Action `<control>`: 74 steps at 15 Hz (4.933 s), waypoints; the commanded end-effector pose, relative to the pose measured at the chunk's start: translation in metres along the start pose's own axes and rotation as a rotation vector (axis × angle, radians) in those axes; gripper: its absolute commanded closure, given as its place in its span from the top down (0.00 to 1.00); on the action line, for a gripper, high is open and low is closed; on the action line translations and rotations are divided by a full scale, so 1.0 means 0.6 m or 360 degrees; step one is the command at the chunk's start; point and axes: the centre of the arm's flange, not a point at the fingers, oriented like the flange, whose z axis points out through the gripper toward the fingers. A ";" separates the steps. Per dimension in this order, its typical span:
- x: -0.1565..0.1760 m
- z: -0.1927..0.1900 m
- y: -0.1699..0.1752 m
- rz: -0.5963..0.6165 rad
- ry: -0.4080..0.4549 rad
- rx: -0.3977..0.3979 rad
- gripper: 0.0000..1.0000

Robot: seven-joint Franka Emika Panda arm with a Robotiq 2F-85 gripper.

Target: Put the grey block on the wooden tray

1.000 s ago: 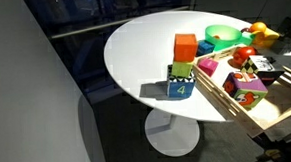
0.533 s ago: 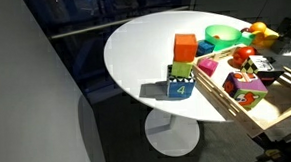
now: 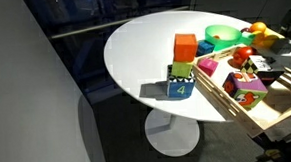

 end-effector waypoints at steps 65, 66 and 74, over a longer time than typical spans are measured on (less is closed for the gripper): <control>-0.275 -0.232 -0.358 -0.0672 0.0351 -0.0175 0.31; -0.285 -0.232 -0.370 -0.0679 0.0362 -0.0185 0.31; -0.328 -0.226 -0.428 -0.0614 0.0452 -0.0293 1.00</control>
